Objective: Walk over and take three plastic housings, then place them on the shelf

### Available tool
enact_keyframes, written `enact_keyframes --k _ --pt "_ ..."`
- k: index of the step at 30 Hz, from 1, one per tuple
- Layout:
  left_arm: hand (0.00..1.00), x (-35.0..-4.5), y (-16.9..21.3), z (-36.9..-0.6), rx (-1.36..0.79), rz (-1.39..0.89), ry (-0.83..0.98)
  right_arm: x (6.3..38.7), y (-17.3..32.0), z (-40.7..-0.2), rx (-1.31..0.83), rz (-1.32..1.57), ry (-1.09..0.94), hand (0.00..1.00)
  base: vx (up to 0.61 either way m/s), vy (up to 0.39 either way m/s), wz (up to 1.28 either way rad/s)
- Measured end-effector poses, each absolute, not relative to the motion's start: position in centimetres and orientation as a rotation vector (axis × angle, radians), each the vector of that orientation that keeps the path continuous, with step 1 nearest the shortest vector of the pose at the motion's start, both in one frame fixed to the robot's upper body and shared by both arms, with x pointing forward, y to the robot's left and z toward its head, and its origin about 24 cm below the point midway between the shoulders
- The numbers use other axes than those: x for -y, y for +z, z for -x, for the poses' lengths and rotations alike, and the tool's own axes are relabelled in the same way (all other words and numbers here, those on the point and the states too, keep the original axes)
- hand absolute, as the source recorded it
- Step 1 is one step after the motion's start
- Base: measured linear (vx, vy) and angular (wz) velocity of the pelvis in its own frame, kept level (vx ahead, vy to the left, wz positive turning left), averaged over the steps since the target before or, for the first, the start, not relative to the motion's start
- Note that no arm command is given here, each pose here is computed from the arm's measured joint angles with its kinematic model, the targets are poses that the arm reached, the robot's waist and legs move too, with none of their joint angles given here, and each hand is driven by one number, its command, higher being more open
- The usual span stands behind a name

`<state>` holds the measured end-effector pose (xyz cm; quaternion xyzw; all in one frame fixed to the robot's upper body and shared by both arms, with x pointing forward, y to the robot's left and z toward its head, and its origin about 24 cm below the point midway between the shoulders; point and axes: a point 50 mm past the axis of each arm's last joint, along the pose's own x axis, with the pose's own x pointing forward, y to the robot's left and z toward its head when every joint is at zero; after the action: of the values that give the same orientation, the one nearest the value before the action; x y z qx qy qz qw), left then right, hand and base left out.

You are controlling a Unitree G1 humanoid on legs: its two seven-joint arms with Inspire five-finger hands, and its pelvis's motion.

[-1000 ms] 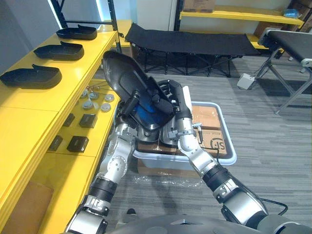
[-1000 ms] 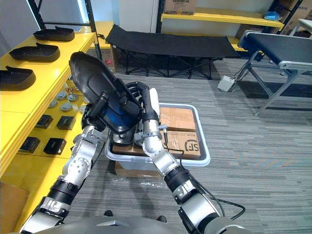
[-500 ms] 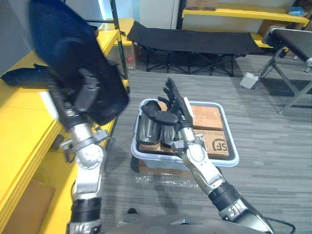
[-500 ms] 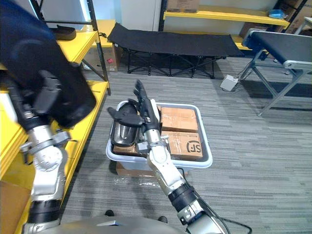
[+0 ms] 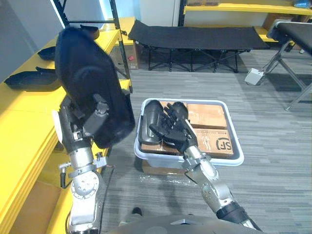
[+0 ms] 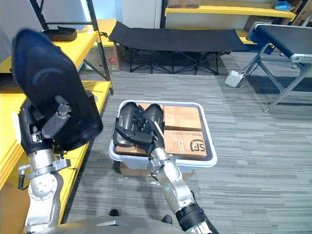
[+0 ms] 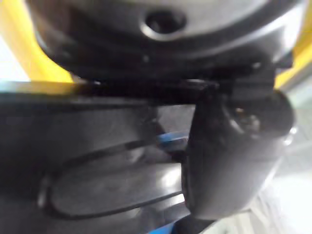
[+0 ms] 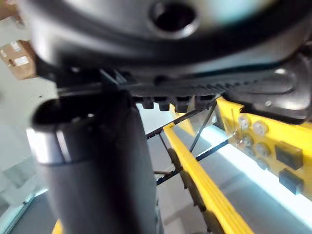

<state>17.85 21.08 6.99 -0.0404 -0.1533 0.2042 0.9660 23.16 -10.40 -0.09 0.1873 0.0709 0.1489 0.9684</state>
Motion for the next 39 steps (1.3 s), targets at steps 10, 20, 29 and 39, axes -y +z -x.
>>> enact_keyframes --k 10,20,29,39 --pt "0.00 -22.3 5.9 -16.5 0.253 0.202 0.389 12.3 -0.5 -23.5 -0.145 -0.271 0.310 1.00 0.00 -0.001 0.14" --pt "0.00 -25.5 6.1 -13.9 0.259 0.259 0.558 10.4 0.6 -25.6 -0.101 -0.181 0.392 1.00 0.00 -0.007 0.74" --pt "0.00 -25.7 4.1 -10.3 0.155 0.297 0.601 9.5 0.4 -25.3 -0.111 -0.139 0.418 1.00 -0.02 -0.016 0.18" --pt "0.00 -23.0 4.6 -12.7 0.195 0.329 0.321 12.1 0.5 -24.9 -0.103 -0.153 0.272 1.00 -0.02 0.028 0.55"
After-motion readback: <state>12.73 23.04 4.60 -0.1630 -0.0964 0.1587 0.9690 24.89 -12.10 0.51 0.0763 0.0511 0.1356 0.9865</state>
